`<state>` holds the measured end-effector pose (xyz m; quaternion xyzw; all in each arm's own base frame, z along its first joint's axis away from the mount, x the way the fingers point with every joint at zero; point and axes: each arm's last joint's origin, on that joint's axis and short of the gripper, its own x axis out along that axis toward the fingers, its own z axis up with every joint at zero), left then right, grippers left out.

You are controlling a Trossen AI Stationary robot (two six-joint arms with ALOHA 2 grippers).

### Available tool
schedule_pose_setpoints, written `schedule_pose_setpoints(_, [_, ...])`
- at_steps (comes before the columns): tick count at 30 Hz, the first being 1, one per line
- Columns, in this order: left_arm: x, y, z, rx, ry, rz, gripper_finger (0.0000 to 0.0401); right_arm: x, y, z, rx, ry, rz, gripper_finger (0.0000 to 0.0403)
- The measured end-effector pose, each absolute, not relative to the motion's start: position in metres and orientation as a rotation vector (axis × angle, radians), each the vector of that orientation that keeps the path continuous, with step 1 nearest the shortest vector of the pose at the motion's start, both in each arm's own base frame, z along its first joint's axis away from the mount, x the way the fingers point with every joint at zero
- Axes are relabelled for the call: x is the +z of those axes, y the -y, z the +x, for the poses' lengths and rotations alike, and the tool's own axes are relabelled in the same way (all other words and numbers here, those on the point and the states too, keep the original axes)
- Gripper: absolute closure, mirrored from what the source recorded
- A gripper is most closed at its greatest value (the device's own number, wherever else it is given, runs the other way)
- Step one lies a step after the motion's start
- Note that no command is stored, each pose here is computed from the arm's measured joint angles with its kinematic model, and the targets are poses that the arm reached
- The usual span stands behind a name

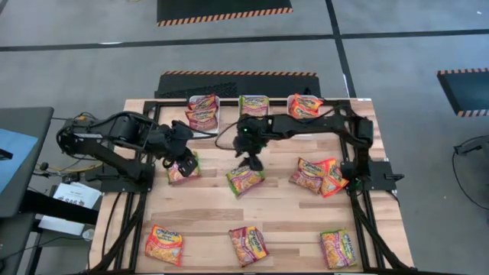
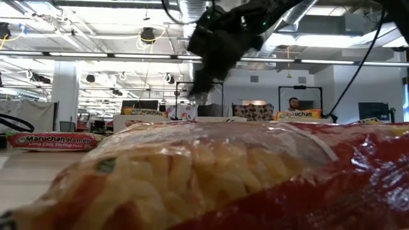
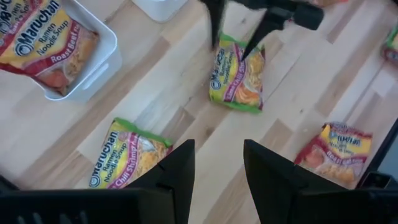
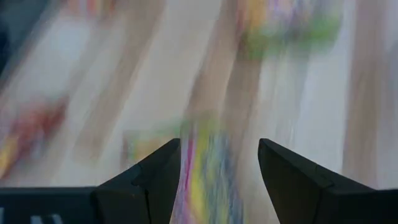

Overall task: Sort Maruchan noodles
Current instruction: Put the green noodle pack into the middle white bin

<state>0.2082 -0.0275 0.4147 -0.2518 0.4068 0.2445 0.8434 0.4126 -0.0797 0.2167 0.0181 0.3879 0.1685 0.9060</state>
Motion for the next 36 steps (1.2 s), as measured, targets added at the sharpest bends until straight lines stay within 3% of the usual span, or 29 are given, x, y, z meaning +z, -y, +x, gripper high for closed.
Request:
schedule_pose_setpoints(19, [0.416,0.027,0.21,0.545,-0.823,-0.532,0.028,0.159,0.073,0.427,0.335,-0.949,0.006,0.0165])
schedule_pose_setpoints(36, [0.416,0.027,0.21,0.536,-0.829,-0.511,0.028,0.154,0.074,0.417,0.291,-1.07,-0.016,0.0165])
